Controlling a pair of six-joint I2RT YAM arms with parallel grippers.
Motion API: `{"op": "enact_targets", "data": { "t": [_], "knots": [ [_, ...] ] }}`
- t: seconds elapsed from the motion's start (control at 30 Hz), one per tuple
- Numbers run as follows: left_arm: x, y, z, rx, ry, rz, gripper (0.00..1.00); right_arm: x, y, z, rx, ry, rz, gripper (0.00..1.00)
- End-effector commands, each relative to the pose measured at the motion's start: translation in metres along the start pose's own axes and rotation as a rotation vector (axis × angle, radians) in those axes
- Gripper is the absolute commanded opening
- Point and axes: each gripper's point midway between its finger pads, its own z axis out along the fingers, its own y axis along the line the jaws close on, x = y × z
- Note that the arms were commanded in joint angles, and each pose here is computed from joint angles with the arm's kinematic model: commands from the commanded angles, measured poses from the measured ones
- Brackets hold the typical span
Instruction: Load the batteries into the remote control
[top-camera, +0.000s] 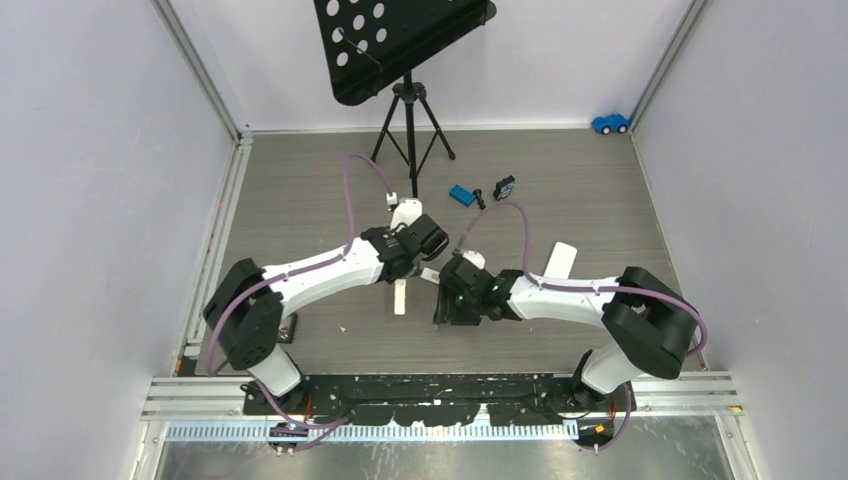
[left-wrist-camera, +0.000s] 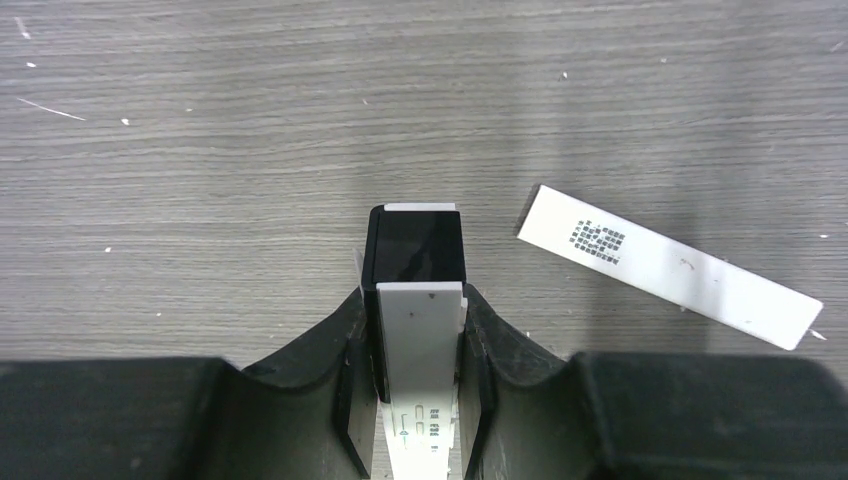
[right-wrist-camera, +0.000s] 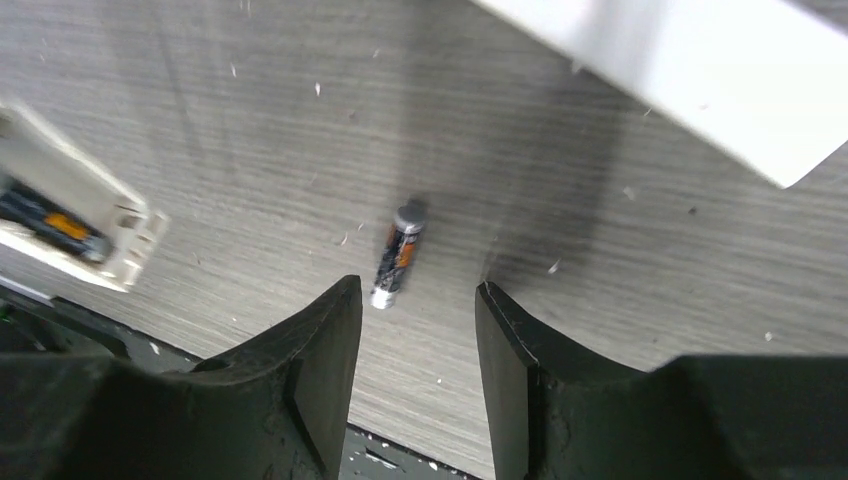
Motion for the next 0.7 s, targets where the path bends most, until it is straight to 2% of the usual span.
{"op": "enact_targets", "data": {
  "t": [0.0, 0.27, 0.4, 0.57, 0.67],
  "knots": [
    [-0.024, 0.025, -0.018, -0.025, -0.100, -0.038, 0.00, -0.002, 0.003, -0.003, 0.076, -0.055, -0.037, 0.51],
    [-0.033, 0.065, -0.030, -0.077, -0.162, -0.099, 0.00, 0.000, 0.000, 0.009, 0.214, -0.054, -0.091, 0.47],
    [-0.036, 0.077, -0.034, -0.082, -0.183, -0.128, 0.00, 0.004, -0.005, 0.014, 0.292, -0.029, -0.123, 0.35],
    [-0.041, 0.093, -0.040, -0.117, -0.244, -0.179, 0.00, 0.005, -0.015, 0.010, 0.390, -0.028, -0.205, 0.28],
    [-0.045, 0.097, -0.046, -0.106, -0.281, -0.213, 0.00, 0.009, -0.019, 0.008, 0.442, 0.000, -0.276, 0.16]
  ]
}}
